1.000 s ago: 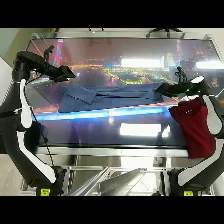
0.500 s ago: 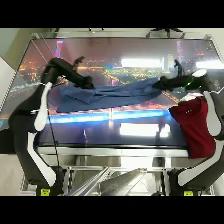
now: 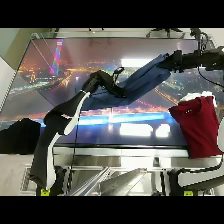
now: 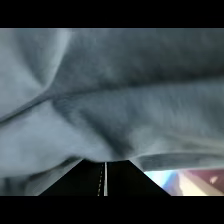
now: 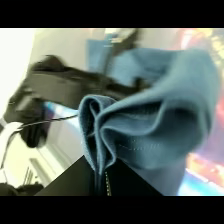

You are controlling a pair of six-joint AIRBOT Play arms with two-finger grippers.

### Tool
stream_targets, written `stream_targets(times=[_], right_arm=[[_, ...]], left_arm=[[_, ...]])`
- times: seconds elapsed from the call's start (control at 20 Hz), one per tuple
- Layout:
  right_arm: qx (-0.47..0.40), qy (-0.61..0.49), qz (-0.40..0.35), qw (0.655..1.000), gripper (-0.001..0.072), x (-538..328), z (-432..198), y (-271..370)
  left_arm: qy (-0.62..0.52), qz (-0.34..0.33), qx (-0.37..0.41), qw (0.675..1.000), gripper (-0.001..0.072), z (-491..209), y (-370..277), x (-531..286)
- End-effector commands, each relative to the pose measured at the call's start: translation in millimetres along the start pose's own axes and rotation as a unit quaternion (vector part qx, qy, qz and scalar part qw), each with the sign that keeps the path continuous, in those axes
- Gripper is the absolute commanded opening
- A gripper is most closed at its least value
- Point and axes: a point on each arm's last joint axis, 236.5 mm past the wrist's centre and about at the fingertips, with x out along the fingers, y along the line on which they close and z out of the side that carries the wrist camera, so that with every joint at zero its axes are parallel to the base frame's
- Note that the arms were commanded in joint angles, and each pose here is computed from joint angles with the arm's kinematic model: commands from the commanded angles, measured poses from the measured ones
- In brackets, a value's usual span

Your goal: Fold the shirts.

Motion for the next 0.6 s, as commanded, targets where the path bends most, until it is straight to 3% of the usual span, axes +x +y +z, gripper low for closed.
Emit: stream_targets(times=[0.0,0.2,0.4,0.55], right_arm=[[-0.004,0.025,0.015,1.000,0.0023,10,-10,21],[-0.022,0.047,0.032,0.998,0.0023,51,-19,41],[-0.041,0.029,0.047,0.998,0.0023,134,-16,68],[-0.073,-0.021,0.042,0.996,0.0024,234,-18,82]], left_arm=[[0.003,-0.008,0.014,1.000,0.0013,4,-20,-12],[-0.020,-0.009,0.079,0.997,0.0012,9,-54,-170],[-0.243,0.083,0.089,0.962,0.0012,17,-69,-398],[-0.345,0.155,0.064,0.923,0.0012,-25,-69,-504]])
